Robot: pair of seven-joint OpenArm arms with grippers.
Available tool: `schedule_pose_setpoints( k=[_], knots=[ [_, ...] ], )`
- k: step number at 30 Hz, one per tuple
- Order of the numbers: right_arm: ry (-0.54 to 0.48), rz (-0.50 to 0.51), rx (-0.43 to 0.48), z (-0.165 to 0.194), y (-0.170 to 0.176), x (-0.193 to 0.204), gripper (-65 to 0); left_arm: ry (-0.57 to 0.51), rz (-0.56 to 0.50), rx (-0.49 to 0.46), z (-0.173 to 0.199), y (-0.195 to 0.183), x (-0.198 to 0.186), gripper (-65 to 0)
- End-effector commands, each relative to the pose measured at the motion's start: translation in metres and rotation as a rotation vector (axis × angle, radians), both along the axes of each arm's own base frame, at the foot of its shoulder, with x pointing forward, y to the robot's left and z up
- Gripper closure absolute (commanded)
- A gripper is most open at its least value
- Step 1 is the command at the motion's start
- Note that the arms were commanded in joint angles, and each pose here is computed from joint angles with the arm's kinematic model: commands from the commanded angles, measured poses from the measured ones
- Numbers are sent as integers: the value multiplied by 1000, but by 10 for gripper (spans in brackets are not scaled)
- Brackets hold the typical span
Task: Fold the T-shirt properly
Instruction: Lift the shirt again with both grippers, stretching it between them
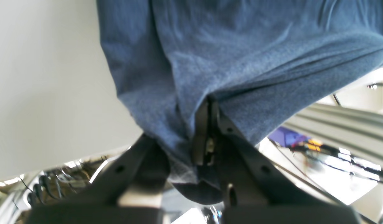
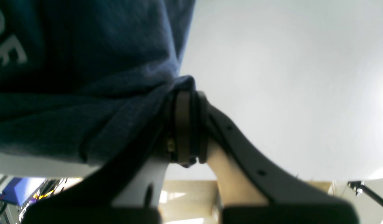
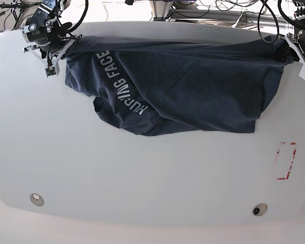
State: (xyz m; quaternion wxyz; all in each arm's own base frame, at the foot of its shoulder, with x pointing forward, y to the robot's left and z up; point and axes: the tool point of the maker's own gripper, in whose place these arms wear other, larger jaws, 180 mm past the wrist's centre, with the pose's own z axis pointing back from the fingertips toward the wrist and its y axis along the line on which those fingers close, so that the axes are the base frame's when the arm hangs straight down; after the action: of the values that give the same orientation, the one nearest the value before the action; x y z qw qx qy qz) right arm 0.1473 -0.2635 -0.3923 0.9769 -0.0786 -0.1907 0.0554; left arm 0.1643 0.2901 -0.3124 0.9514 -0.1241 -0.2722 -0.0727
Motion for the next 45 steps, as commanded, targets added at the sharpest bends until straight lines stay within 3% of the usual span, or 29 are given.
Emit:
schedule_pose_setpoints(
  k=[1,10,15,22,26,37,45],
  knots=[
    [-77,-12,-65,20,-16,26,0,-125,5,44,27,10,34,0],
    [-284,-10,-107,71,-29,101,0,-457,6,47,108,8,120,0],
    [-412,-14,-118,108,-33,140,0,-569,-27,115,149,4,158,0],
    [-533,29,-210,172,-45,186,0,-715,-43,194,208,-4,197,0],
    [-618,35,-257,214,-53,206,0,-777,-65,235,237,-16,215,0],
    [-774,115,-398,314,-51,246,0,-897,-32,219,304,-27,258,0],
    [-891,169,-523,386,-46,256,0,-1000,1,273,359,-31,265,0]
  ],
)
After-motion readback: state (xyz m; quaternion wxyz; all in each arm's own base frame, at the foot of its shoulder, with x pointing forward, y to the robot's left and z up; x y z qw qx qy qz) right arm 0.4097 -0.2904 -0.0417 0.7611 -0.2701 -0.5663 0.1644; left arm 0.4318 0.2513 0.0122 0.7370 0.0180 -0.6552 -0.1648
